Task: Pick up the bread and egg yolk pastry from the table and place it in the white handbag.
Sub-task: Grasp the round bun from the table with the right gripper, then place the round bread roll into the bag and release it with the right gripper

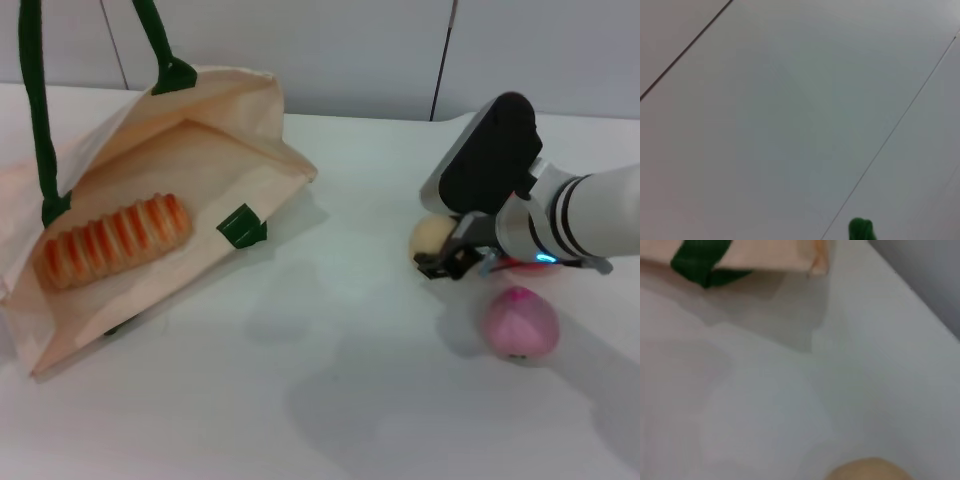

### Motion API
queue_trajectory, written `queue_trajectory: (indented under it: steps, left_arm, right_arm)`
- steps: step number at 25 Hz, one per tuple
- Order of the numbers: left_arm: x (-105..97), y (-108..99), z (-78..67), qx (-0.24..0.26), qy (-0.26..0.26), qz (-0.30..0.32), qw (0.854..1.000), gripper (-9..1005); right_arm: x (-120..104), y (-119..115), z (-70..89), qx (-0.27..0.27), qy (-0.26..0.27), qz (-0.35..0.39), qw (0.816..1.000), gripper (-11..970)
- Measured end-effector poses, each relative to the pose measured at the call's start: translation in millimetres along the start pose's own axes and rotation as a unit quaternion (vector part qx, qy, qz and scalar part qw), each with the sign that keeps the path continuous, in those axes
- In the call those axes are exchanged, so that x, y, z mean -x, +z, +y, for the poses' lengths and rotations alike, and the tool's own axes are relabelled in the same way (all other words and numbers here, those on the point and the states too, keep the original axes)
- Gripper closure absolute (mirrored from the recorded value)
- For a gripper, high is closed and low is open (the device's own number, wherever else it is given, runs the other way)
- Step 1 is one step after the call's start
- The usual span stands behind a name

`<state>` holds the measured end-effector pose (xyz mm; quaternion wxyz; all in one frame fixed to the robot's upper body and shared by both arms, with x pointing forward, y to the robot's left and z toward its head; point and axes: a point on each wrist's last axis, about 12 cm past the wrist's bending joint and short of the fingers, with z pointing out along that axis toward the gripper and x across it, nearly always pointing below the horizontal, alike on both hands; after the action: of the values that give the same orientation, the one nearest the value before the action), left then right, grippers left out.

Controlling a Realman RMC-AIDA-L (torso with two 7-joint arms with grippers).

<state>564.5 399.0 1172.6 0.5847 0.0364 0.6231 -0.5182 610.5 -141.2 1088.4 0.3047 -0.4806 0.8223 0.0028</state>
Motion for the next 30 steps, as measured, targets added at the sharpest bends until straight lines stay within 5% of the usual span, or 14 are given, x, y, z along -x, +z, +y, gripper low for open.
queue_trajectory:
  steps: [16, 21, 30]
  left_arm:
    - [0.2, 3.4, -1.6, -0.009, -0.003, 0.01, 1.0, 868]
    - [-2.1, 19.6, -5.9, -0.036, -0.006, 0.032, 0.999, 868]
    - [-10.3, 54.3, -21.9, -0.116, -0.023, 0.071, 0.99, 868]
  right_arm:
    - [26.7, -41.9, 6.2, -0.012, -0.02, -0.096, 0.995, 295]
    - [55.7, -65.1, 32.7, 0.002, -0.074, -0.156, 0.985, 298]
    - [94.0, -59.8, 70.8, 0.039, -0.157, -0.188, 0.969, 302]
